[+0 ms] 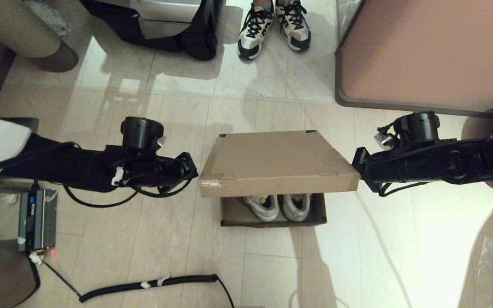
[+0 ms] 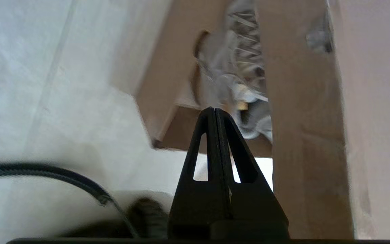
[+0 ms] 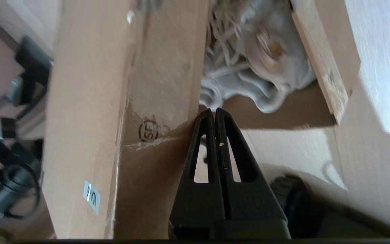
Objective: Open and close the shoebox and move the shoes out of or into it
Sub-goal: Open the shoe box
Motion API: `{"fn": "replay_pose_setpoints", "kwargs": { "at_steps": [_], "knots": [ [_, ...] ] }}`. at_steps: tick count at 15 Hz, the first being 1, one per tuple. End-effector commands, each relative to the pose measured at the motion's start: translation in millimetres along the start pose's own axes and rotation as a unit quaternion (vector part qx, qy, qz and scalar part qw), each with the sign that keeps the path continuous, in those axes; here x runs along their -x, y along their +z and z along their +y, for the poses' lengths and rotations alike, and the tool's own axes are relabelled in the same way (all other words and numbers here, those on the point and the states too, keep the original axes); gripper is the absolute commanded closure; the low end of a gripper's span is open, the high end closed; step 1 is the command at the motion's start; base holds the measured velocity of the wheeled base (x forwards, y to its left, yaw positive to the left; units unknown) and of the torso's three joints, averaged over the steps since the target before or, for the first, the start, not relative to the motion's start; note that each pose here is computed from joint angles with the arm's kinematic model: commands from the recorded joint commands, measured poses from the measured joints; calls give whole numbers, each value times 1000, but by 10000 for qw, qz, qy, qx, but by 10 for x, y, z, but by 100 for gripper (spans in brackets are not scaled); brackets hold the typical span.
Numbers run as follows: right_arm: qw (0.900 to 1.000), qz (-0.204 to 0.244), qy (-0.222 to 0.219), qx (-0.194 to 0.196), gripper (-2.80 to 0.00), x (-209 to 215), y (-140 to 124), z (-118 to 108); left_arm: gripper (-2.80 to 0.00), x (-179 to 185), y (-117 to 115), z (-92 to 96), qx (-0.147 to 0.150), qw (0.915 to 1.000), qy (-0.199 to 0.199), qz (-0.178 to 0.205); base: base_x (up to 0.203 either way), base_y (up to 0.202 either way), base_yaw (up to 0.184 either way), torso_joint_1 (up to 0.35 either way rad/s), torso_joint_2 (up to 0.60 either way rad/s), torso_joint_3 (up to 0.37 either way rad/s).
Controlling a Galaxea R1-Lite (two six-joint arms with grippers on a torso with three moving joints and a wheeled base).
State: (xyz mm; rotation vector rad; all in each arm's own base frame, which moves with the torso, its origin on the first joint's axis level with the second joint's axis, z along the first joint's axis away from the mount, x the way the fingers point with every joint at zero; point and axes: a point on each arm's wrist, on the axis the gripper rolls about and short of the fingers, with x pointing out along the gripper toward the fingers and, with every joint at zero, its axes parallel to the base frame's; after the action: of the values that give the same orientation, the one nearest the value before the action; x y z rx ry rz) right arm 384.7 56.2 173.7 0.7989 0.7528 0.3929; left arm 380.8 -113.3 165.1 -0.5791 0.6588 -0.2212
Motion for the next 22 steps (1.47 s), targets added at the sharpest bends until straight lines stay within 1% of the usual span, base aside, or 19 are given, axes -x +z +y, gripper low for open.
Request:
{"fn": "replay_pose_setpoints", "kwargs": {
  "at_steps": [1,3,6,8,10,13,15,16,18,20,22],
  "knots": [
    [9998,-123,142,64,0,-5,143,133,0,53,13,-54,108,9999,-83,-37,0,0,0,0,0,0],
    [9997,-152,179,82,0,-11,253,230,0,74,-9,-94,82,9999,-120,-7,0,0,0,0,0,0],
    [9994,-186,278,66,0,-5,380,376,0,224,32,-158,75,9998,-172,-63,0,0,0,0,0,0],
    [9993,-159,325,-4,0,-5,418,458,0,431,90,-196,218,9996,-162,-107,0,0,0,0,0,0],
    [9992,-147,364,19,0,-2,433,518,0,626,163,-208,319,9991,-158,-222,0,0,0,0,0,0],
    [9988,-201,454,33,0,14,517,646,0,968,219,-289,319,9982,-303,-412,0,0,0,0,0,0],
    [9983,-259,531,4,0,5,596,726,0,1192,243,-365,272,9971,-529,-465,0,0,0,0,0,0],
    [9982,-253,552,-12,0,-22,619,754,0,1330,241,-408,246,9964,-690,-427,0,0,0,0,0,0],
    [9983,-168,557,-23,0,-72,582,779,0,1572,222,-475,179,9933,-1125,-183,0,0,0,0,0,0],
    [9982,-143,574,-16,0,-89,565,795,0,1705,191,-516,125,9906,-1363,-50,0,0,0,0,0,0],
    [9980,-142,610,23,0,-143,544,807,0,1767,134,-518,138,9898,-1402,211,0,0,0,0,0,0]
  ]
}}
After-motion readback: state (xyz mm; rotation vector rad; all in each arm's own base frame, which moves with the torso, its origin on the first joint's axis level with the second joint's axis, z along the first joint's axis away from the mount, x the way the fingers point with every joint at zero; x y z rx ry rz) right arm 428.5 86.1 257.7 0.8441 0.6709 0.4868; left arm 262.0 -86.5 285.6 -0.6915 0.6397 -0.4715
